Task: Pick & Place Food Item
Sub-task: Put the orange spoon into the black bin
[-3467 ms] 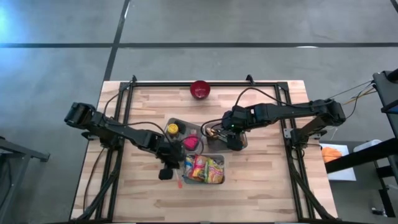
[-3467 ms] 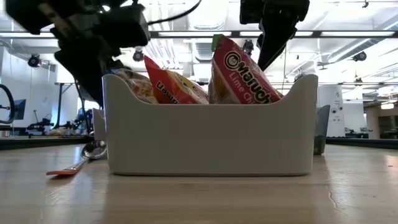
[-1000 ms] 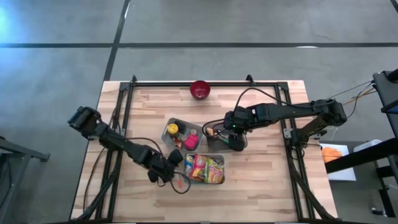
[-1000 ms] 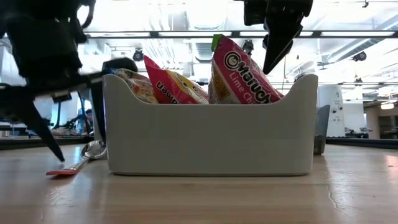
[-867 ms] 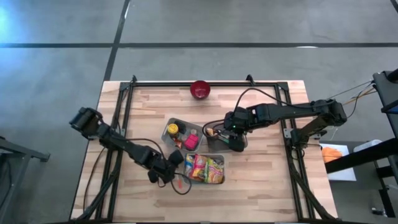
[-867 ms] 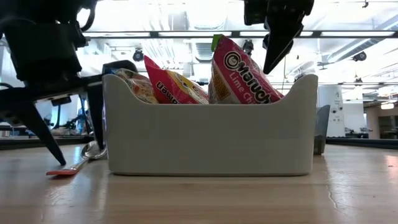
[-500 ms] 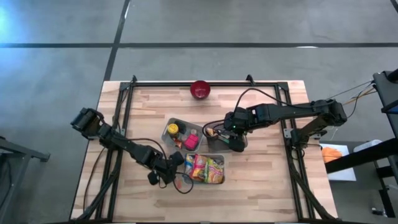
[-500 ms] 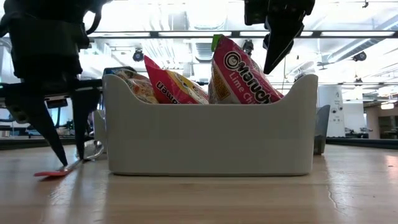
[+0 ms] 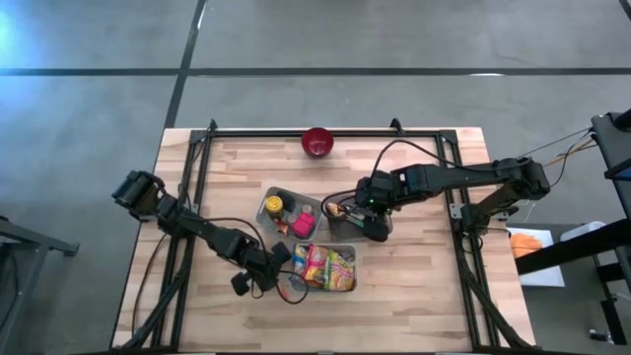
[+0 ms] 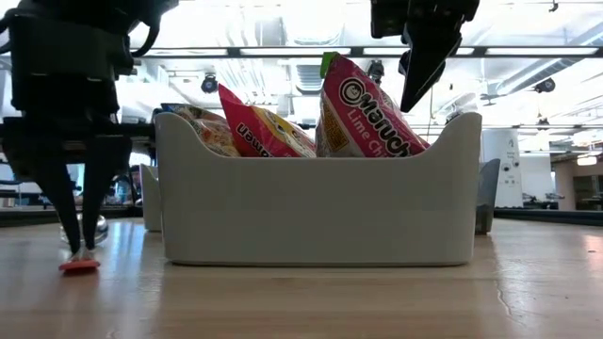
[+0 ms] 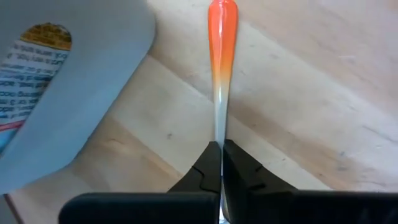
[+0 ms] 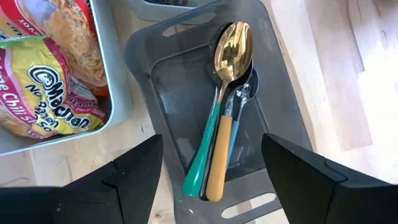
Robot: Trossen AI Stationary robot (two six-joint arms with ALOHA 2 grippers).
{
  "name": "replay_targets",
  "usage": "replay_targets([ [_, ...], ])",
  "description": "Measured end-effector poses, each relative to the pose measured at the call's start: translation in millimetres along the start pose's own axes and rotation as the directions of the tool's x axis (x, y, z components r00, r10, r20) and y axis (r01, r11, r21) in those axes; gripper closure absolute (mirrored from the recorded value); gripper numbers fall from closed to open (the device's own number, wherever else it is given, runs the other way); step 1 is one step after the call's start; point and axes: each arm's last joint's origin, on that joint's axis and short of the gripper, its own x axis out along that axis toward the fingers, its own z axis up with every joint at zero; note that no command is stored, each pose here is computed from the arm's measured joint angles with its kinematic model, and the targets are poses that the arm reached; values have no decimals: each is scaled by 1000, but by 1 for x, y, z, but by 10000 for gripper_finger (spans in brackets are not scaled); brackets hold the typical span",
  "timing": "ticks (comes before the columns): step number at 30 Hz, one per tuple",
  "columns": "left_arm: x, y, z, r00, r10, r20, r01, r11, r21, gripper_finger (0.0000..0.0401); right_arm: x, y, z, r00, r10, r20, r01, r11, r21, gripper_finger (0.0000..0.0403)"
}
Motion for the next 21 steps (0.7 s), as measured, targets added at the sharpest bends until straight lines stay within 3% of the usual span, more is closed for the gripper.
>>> replay_targets([
  [9, -9, -6, 0, 992, -110, 57, 119, 974, -192, 401, 0, 0, 0, 1000, 2, 1, -2, 1000, 0, 131],
  [21, -32, -6, 2, 992, -78, 103, 113, 907, -405, 400, -5, 1, 5, 999, 10, 30, -10, 1000, 2, 131],
])
